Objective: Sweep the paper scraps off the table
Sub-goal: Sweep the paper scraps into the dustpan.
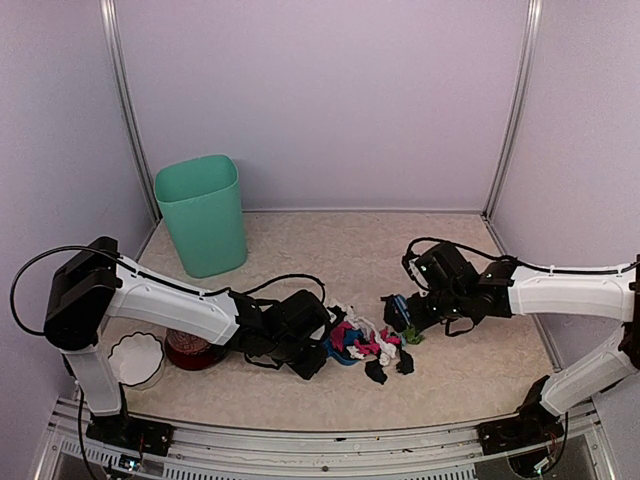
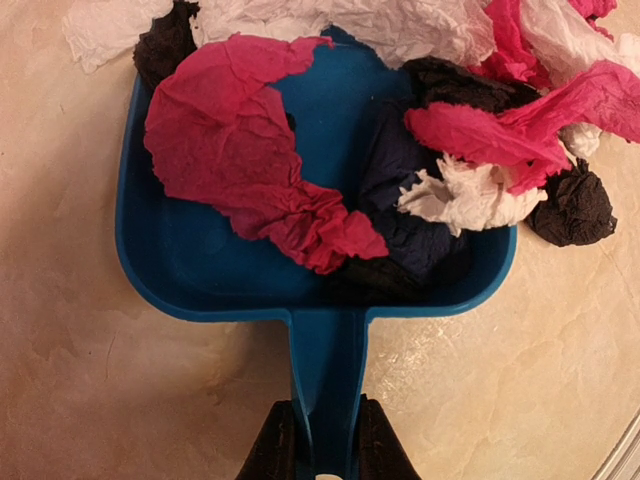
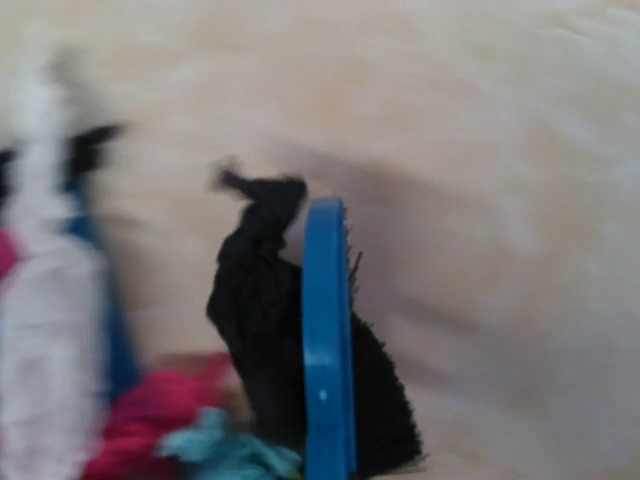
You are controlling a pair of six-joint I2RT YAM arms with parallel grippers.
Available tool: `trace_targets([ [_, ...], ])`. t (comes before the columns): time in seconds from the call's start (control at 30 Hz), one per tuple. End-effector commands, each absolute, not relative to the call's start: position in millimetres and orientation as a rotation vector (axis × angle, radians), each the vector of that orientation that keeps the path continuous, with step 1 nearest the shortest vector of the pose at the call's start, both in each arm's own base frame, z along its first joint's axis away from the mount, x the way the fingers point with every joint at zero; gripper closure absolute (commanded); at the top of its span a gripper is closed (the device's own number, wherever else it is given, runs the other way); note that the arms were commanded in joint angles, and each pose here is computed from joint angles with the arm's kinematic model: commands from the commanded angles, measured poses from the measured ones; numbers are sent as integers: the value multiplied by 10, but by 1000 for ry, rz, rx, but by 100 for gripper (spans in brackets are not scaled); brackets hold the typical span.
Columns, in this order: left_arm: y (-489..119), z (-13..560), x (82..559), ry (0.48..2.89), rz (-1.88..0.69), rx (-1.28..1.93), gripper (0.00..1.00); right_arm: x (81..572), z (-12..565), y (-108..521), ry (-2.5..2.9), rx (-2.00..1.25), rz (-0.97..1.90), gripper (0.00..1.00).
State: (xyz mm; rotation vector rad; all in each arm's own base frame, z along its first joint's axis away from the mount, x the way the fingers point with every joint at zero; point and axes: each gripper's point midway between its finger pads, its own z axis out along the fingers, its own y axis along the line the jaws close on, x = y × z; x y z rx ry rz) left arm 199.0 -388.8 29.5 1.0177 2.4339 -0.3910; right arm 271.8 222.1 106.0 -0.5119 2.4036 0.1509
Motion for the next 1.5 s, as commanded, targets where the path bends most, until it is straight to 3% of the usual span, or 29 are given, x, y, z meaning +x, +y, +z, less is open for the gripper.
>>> trace_targets([
  [0.0, -3796, 107, 1887, 2488, -364, 1057, 100, 2450, 931, 2602, 2425, -691, 335, 100],
  [0.37, -3828, 57, 1889, 2463, -395, 1060, 100, 2309, 1174, 2905, 2315, -836, 429, 100],
  [0.77, -3856, 50, 1911, 2385, -449, 1037, 100, 2362, 1353, 2823, 2270, -827, 360, 100],
  [1.2, -3920, 242, 2027, 2222, -532, 937, 100, 2629, 1716, 2081, 2196, -497, -15, 100],
  [1.47, -3911, 396, 2069, 2164, -548, 887, 100, 2620, 1735, 1875, 2175, -402, -27, 100],
])
